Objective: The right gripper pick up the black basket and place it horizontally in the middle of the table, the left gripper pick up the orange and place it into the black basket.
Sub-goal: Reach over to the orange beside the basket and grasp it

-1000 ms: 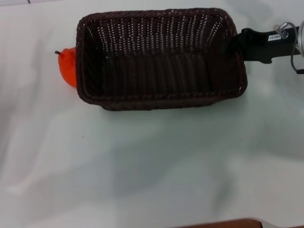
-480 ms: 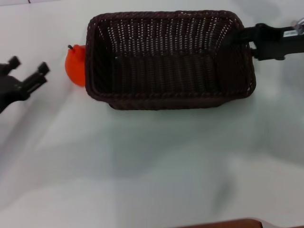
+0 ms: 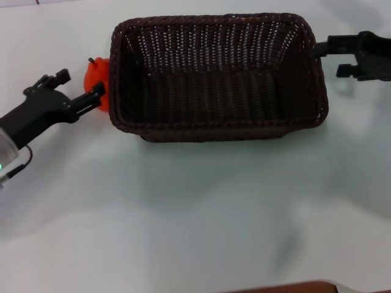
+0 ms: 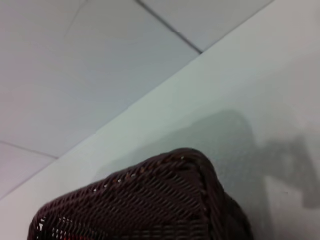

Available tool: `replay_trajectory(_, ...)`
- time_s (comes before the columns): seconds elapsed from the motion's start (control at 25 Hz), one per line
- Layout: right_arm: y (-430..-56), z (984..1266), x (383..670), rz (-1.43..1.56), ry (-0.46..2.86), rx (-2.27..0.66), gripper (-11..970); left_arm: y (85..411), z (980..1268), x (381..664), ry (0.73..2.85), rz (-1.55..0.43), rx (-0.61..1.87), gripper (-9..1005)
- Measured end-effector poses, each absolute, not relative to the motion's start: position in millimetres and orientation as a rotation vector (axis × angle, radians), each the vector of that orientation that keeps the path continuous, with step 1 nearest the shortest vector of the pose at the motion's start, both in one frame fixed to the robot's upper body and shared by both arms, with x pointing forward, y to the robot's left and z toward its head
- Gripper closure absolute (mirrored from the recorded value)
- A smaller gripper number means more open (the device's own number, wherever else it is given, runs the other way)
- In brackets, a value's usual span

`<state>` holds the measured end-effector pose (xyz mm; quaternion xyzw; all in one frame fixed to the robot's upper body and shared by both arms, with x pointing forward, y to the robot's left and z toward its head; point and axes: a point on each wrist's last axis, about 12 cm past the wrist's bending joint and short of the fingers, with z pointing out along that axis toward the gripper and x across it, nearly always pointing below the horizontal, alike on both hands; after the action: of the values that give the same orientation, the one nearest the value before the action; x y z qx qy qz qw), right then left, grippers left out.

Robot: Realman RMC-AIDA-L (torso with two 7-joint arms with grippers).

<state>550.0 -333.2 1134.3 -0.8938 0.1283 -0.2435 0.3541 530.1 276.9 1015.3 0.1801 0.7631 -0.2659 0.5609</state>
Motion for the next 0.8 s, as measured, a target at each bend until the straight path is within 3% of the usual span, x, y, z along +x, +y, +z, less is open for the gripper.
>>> replay_trajectory(0.44,-340,1141,546,-0.672,0.320,-2.307,101,256,1018,553,1.838,-0.593,0.459,125)
replay_trajectory(0.64,-339,1142,547,-0.675,0.309,-2.307,102,250,1019,564,1.879,-0.564,0.446,350)
replay_trajectory(0.8,-338,1143,548,-0.677,0.303,-2.306,103,250,1018,568,1.901,-0.551,0.432,423)
